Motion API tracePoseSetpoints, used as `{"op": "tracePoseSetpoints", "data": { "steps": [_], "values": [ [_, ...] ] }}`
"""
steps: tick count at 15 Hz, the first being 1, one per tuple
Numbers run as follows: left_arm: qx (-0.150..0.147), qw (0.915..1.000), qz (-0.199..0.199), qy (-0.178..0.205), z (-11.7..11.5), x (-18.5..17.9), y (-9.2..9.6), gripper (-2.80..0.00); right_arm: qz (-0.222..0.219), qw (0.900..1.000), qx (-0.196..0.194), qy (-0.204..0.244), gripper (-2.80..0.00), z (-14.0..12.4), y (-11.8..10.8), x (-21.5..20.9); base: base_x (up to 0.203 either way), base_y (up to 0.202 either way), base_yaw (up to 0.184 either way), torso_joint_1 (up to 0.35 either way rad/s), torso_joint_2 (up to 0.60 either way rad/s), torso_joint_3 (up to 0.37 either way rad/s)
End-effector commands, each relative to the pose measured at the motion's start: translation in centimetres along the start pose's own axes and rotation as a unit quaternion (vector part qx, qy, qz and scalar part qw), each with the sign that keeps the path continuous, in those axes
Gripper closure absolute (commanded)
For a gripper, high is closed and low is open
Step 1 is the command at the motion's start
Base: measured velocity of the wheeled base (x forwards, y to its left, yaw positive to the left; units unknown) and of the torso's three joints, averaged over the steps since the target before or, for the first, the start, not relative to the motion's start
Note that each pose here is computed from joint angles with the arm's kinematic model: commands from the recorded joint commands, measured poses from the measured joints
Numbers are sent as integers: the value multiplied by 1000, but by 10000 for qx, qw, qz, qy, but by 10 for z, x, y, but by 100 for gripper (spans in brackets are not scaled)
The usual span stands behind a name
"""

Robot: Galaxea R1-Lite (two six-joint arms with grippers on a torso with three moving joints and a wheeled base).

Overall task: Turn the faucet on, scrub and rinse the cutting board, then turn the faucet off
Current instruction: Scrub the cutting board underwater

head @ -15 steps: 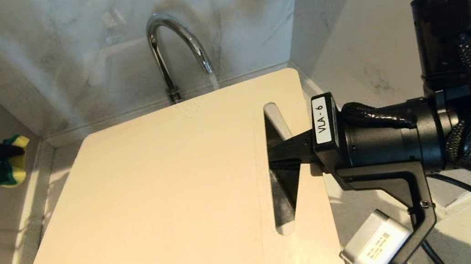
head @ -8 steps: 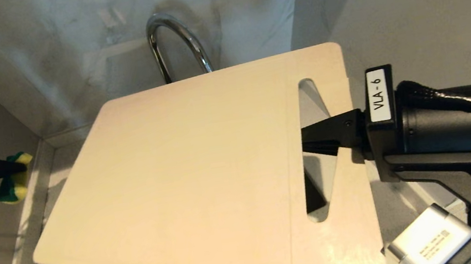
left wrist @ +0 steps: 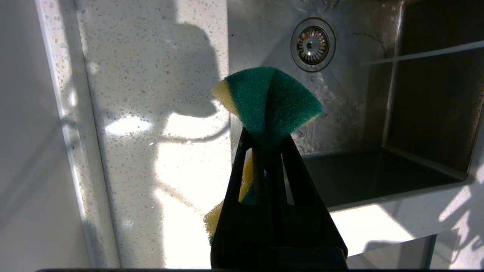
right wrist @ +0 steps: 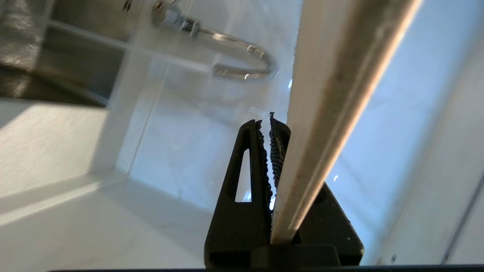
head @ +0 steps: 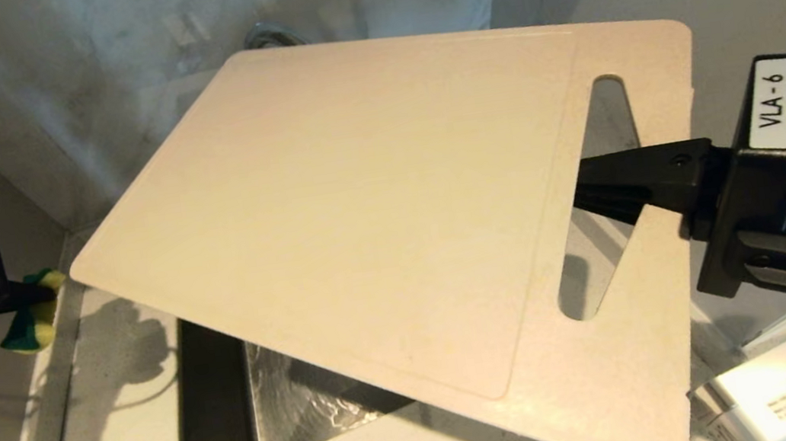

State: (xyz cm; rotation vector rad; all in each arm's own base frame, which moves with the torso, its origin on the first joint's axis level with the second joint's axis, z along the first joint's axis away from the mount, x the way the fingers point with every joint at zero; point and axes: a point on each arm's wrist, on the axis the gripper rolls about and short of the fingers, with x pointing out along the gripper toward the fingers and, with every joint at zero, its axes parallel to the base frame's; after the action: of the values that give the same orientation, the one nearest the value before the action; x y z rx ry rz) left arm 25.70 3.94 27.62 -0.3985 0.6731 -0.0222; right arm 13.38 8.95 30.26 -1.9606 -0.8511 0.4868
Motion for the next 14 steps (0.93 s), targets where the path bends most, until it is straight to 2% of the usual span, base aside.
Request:
{"op": "tracePoseSetpoints", "data": {
  "steps": [1, 3, 8, 14],
  "values": [
    [-26, 10000, 10, 72, 0, 5, 1, 0, 55, 9999, 127, 14, 0, 4, 4, -5, 0, 0, 0, 0, 0, 0],
    [-36, 9999, 11, 107, 0, 7, 2, 0, 259, 9987, 443, -77, 0, 8, 14, 1, 0, 0, 0, 0, 0, 0],
    [-23, 9999, -36, 91, 5, 26, 6, 0, 766, 9943, 583, -456, 0, 13, 29, 13, 0, 0, 0, 0, 0, 0],
    [-43, 9984, -494, 265, 12, 51, 9, 0, 1333, 9844, 155, -1135, 0, 8, 30, 33, 0, 0, 0, 0, 0, 0]
  ]
}}
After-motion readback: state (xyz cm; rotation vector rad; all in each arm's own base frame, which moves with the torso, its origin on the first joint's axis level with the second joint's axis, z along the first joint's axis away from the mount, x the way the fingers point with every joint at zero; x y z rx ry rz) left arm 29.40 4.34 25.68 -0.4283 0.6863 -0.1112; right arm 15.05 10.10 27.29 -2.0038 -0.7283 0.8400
